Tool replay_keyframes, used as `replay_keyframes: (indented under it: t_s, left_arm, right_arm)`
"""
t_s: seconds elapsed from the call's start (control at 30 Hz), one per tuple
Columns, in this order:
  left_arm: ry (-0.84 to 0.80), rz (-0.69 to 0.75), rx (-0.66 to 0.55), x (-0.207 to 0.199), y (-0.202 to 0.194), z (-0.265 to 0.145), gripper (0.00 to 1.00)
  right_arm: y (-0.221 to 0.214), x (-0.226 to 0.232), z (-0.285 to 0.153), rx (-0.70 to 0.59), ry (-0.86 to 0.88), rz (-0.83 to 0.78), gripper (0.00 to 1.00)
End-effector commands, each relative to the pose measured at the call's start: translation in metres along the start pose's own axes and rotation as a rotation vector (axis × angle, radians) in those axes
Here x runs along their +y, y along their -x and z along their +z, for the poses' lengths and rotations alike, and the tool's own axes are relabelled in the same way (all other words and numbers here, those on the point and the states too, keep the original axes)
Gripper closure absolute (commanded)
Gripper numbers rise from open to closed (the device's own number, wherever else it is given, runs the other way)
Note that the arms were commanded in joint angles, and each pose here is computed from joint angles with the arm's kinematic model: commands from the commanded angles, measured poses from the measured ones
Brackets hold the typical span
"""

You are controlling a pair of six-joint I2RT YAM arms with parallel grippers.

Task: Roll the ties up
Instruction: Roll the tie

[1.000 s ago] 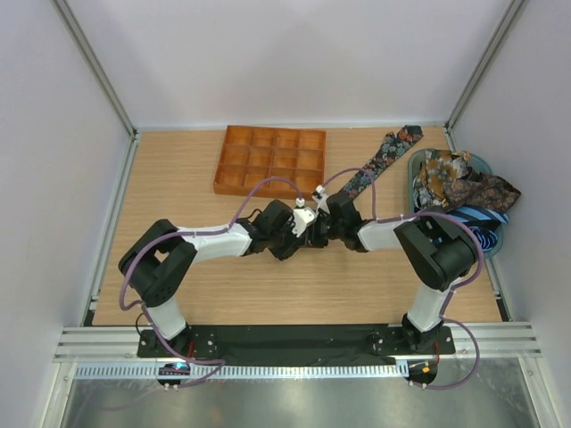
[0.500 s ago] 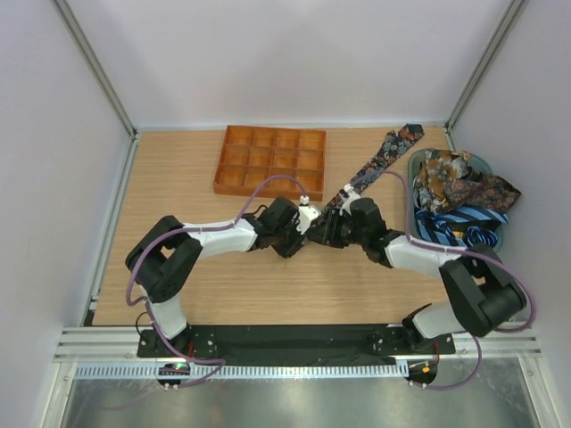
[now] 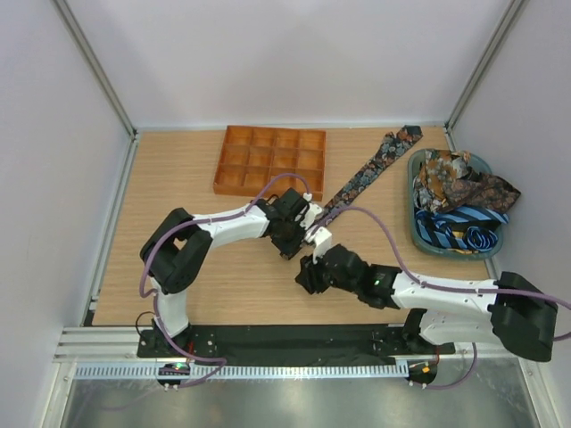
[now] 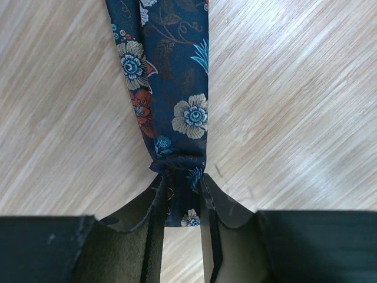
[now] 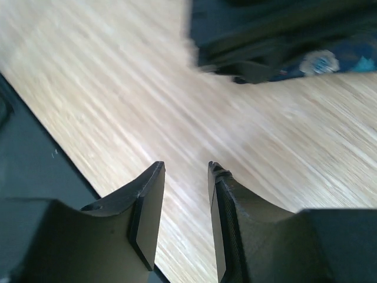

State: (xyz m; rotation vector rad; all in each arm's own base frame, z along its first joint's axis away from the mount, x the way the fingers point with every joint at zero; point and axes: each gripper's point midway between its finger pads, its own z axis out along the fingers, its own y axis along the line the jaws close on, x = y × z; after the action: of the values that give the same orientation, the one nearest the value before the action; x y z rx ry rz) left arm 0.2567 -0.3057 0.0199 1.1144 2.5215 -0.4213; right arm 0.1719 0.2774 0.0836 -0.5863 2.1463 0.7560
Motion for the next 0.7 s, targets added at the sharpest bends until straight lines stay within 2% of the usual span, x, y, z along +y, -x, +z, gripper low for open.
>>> replay_keyframes:
  t_s: [0.0,0.17,0.2,0.37,0.67]
  left_arm:
    - [-0.019,-0.066,0.198,-0.008,-0.038,-0.009,0.73]
    - [-0.026,-0.071,0.211,-0.009,-0.035,-0.011,0.73]
    - [-0.027,-0.071,0.220,-0.010,-0.036,-0.010,0.73]
    - [-0.046,-0.072,0.234,-0.013,-0.036,-0.011,0.72]
    - [-0.062,-0.076,0.248,-0.016,-0.032,-0.012,0.72]
  right_arm:
    - [0.018,0.001,0.000,-0.048,-0.131,-0.237,0.57]
    - [0.007,0.030,0.010,0.012,-0.198,-0.478,0.56]
    - [0.016,0.040,0.013,0.004,-0.210,-0.519,0.56]
    - [-0.002,0.043,0.035,0.120,-0.360,-0.767,0.57]
    - [0.000,0.041,0.070,0.266,-0.578,-1.012,0.57]
